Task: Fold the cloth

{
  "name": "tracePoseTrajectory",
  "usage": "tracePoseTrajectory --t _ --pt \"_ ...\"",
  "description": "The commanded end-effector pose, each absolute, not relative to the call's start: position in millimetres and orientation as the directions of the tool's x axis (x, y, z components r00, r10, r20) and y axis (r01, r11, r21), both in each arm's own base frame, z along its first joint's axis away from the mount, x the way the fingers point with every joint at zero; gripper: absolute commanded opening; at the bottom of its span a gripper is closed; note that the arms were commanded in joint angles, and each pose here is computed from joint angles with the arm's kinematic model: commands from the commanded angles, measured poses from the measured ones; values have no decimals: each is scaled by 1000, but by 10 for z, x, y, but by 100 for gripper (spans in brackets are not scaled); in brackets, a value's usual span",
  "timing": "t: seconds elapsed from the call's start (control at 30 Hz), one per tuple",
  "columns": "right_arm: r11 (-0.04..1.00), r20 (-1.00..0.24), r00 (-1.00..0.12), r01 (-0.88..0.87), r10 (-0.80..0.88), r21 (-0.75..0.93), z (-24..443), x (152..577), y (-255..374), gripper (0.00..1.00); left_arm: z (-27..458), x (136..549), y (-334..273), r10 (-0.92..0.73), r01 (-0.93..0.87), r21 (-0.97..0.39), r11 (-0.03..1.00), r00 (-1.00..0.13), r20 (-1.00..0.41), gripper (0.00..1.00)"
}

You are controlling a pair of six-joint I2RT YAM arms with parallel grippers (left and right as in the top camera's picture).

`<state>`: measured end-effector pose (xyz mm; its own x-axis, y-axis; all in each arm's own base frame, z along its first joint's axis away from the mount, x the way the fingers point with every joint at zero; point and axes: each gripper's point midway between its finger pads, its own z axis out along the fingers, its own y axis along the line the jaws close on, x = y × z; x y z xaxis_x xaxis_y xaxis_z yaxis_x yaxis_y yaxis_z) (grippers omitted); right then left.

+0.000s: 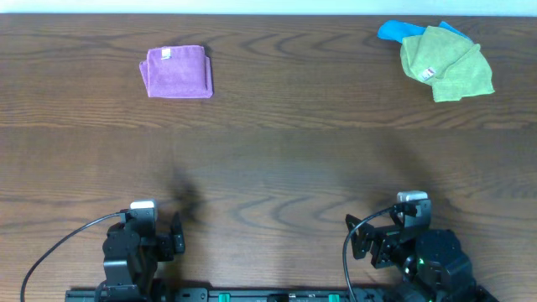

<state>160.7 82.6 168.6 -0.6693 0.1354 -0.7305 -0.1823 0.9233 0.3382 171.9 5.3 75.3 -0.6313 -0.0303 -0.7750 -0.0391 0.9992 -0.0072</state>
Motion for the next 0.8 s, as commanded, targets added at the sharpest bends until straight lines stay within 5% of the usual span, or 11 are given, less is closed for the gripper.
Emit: tracePoseTrajectory --t 0.0,0.3,0.77 --pt "925 -727 -669 -163 153 344 1679 1610 802 99 607 1612 80 -27 -49 9 999 -680 -733 96" --pt "964 -753 -623 7 213 267 1597 1753 443 99 607 1613 80 -27 -49 9 999 -680 -733 95" --pt "997 -818 -574 -43 27 63 1093 1809 161 99 607 1612 80 -27 -49 9 999 -680 -733 95"
